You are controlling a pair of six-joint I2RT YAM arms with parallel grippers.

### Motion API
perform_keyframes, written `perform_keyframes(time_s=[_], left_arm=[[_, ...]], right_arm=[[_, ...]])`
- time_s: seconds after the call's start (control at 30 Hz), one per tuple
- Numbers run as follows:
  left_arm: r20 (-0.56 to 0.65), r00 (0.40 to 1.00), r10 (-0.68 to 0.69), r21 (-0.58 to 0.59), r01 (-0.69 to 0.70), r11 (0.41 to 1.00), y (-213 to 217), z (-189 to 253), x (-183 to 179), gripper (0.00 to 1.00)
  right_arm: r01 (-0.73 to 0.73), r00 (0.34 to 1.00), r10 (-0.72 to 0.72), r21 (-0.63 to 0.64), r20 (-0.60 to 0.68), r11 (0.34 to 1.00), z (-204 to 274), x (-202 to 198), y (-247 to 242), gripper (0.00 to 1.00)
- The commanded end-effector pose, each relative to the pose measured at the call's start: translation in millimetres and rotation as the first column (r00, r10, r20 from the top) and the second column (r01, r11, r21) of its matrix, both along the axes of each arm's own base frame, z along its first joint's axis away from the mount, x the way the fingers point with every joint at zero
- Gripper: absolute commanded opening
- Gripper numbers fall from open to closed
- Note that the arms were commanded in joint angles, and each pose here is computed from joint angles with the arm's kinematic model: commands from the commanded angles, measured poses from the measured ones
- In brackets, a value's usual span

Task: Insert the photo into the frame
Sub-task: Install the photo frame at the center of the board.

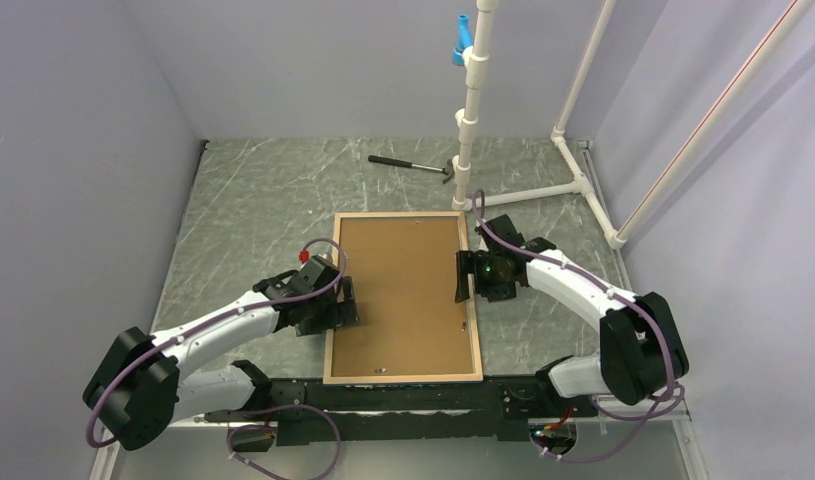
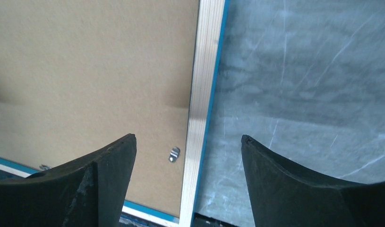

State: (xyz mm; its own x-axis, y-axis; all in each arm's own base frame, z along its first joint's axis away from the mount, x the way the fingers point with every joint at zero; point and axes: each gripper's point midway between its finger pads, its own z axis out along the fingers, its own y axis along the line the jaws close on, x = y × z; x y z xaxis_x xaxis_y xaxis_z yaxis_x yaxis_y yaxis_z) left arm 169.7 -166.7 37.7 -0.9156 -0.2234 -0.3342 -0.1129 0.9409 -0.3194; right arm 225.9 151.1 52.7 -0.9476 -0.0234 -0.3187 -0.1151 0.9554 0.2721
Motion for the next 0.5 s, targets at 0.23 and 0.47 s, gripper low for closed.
perform_keyframes(time_s=[0.23, 0.47], left_arm=[[0.004, 1.0, 0.021, 0.02, -0.021, 1.0, 3, 9, 5, 0.99], [0.007, 1.0, 0.022, 0.027, -0.022, 0.999, 6, 7, 3, 0.99]], right_arm=[[-0.007, 0.992, -0.001, -0.065, -0.129, 0.998, -16, -50, 1, 0.79], [-0.024, 0.988, 0.005, -0.12, -0.152, 0.993, -34, -58, 5, 0.73]])
